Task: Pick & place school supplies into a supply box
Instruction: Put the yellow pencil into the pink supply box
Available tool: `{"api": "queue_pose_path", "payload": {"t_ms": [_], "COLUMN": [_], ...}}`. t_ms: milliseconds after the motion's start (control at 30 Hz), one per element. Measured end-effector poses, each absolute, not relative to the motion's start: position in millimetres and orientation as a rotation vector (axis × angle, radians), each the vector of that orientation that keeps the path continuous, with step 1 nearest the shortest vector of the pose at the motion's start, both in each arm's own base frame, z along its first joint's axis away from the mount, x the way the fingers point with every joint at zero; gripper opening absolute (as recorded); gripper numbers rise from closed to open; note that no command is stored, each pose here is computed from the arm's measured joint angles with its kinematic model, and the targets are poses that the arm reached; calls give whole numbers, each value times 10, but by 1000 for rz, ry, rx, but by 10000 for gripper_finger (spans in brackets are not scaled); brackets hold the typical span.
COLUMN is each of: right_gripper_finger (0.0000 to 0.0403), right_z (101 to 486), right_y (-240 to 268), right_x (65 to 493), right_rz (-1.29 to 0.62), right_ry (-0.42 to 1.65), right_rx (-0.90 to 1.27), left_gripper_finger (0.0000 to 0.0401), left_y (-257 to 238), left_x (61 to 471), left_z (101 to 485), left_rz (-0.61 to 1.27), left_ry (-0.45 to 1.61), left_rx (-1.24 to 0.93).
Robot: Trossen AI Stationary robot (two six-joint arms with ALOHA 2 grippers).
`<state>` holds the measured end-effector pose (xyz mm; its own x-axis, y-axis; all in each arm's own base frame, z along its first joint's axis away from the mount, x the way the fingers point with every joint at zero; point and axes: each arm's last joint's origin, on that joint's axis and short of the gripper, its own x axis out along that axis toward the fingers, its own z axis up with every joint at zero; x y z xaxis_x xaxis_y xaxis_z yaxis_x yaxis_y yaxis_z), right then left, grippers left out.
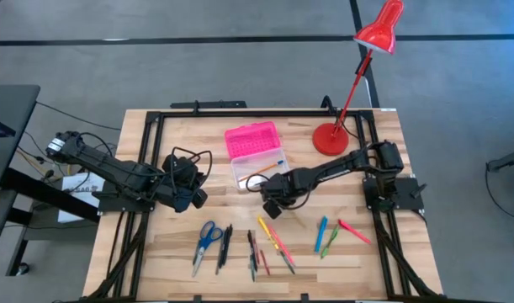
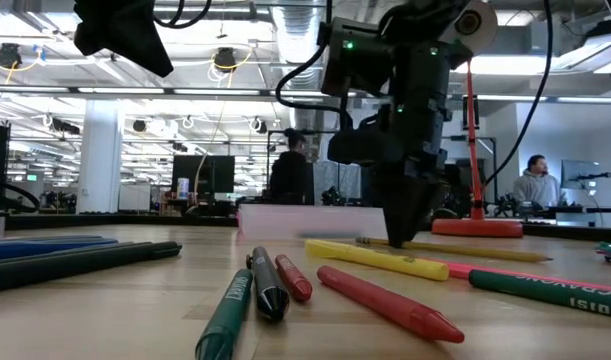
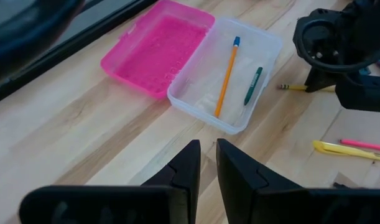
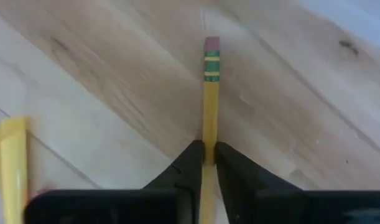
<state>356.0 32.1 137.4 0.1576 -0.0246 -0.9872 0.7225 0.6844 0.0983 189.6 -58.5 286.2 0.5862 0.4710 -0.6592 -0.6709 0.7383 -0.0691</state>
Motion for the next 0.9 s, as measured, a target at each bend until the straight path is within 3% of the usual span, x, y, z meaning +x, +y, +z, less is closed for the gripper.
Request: {"api": "queue_pose_path", "payload": {"t_ms": [233, 433, 667, 900], "right_gripper_finger": [88, 106, 107, 86], "right_z": [1413, 1647, 1904, 1710], "right_y": [327, 353, 366, 504], "right_x": [3582, 3533, 3321, 3157], "right_rz": [-563, -419, -169, 76], "right_ry": [1287, 1272, 1372, 1466], "right_rx": [662, 529, 162, -204], "left_gripper_finger": [46, 46, 46, 46], "left_y": [-585, -585, -586, -587], "left_x": [1895, 1895, 1898, 1898], "left_z": [2862, 2862, 2867, 2866], "left_rz": [680, 683, 681, 682], "left_ry": [663, 661, 657, 656], "left_rx": [-329, -336, -340, -350]}}
